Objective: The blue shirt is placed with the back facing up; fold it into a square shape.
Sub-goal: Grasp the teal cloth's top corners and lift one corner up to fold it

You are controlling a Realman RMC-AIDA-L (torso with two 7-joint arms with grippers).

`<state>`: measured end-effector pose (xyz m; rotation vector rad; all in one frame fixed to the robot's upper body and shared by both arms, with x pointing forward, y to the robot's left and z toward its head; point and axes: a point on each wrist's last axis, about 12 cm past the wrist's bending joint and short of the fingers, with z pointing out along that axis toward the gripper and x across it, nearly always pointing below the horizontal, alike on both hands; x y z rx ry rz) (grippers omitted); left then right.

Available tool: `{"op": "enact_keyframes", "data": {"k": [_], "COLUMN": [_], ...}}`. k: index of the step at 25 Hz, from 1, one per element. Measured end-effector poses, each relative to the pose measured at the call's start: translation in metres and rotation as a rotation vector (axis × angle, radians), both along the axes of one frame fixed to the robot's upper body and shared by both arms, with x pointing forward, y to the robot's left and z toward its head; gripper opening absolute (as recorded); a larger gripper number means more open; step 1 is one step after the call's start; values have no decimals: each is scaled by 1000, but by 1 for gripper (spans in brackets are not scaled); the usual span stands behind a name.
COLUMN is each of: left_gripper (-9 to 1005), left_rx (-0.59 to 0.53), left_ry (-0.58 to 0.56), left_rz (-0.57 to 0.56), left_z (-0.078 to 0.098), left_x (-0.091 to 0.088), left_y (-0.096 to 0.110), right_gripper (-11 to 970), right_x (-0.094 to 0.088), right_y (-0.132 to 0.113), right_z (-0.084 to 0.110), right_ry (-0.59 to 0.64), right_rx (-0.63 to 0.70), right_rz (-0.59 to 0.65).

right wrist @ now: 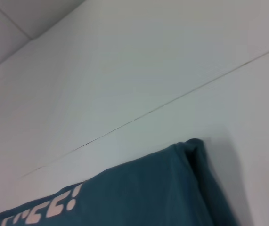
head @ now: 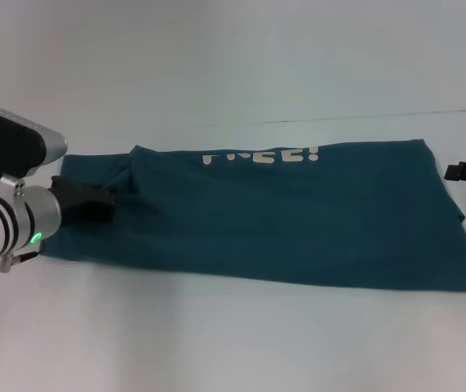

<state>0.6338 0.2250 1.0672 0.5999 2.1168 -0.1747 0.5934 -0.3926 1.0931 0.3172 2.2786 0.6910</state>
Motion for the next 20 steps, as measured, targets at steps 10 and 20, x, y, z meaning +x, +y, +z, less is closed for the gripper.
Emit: {"op": "enact_keyframes", "data": {"k": [10, 20], "left_gripper": [39, 39], "left_rx": [-7, -10], "left_ry": [-11, -14], "left_rz": [5, 17], "left_z": [3, 3], "left_x": [2, 2], "left_y": [0, 2], "right_gripper": [795, 623], "right_x": [20, 25], "right_y": [27, 35], "right_z": [-9, -13], "right_ry": [4, 12], "right_rx": [-71, -83], "right_rz": [19, 15]}}
